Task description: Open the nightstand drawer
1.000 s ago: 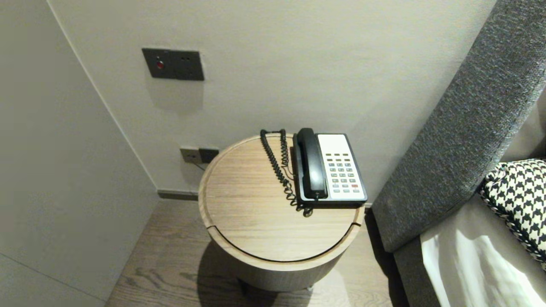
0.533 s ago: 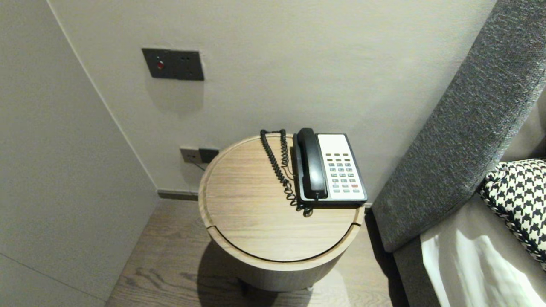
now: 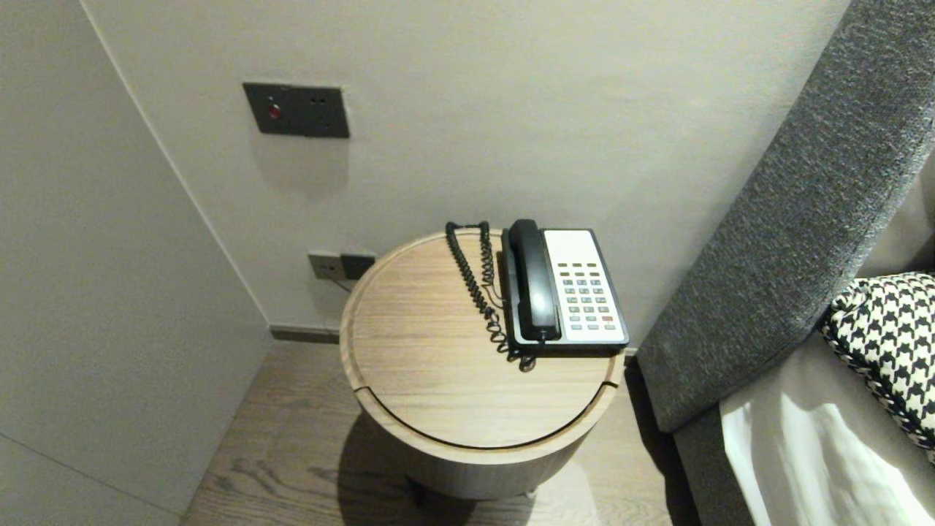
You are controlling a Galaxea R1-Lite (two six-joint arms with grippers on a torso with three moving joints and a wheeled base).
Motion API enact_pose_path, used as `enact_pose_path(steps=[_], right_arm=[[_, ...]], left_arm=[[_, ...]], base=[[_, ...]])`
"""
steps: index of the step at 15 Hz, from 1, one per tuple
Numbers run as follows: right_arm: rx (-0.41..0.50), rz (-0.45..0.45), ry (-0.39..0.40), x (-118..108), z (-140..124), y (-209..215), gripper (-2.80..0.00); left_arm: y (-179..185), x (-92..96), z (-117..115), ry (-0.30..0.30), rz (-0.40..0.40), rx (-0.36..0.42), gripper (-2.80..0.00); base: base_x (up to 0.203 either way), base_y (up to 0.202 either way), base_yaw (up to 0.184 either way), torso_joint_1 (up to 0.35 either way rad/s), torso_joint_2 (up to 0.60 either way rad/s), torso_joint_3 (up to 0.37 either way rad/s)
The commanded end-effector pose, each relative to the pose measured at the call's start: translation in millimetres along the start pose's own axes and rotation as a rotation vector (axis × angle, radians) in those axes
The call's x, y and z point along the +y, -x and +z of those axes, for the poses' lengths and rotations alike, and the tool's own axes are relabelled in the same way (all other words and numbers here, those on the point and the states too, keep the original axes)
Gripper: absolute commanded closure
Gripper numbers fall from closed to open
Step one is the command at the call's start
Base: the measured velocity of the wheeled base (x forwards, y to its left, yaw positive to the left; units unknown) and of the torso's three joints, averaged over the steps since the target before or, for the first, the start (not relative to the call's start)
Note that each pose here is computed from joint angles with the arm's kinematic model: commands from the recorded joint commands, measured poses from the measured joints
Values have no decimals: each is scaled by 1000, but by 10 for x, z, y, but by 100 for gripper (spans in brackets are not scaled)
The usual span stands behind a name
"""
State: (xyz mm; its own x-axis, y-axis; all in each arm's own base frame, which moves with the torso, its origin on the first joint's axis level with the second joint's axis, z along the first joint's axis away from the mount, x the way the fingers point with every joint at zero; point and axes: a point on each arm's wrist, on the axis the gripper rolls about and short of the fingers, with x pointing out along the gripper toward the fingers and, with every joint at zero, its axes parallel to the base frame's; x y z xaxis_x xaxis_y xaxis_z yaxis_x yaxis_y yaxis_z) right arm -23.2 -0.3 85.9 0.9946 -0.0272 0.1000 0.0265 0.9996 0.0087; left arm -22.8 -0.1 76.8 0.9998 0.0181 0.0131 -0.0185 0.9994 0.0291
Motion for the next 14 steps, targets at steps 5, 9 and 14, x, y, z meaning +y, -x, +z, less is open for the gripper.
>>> enact_pose_path(steps=[5,9,14], right_arm=[[39,-1,1,0,-111,-22,0],[39,-1,1,0,-111,-22,0],[39,-1,1,0,-111,-22,0]], left_arm=[[1,0,0,0,0,-2,0],[0,0,-3,0,0,-1,0],[1,0,0,-3,-1,-2,0]], base=[[0,0,0,0,0,0],[0,0,0,0,0,0],[0,0,0,0,0,0]])
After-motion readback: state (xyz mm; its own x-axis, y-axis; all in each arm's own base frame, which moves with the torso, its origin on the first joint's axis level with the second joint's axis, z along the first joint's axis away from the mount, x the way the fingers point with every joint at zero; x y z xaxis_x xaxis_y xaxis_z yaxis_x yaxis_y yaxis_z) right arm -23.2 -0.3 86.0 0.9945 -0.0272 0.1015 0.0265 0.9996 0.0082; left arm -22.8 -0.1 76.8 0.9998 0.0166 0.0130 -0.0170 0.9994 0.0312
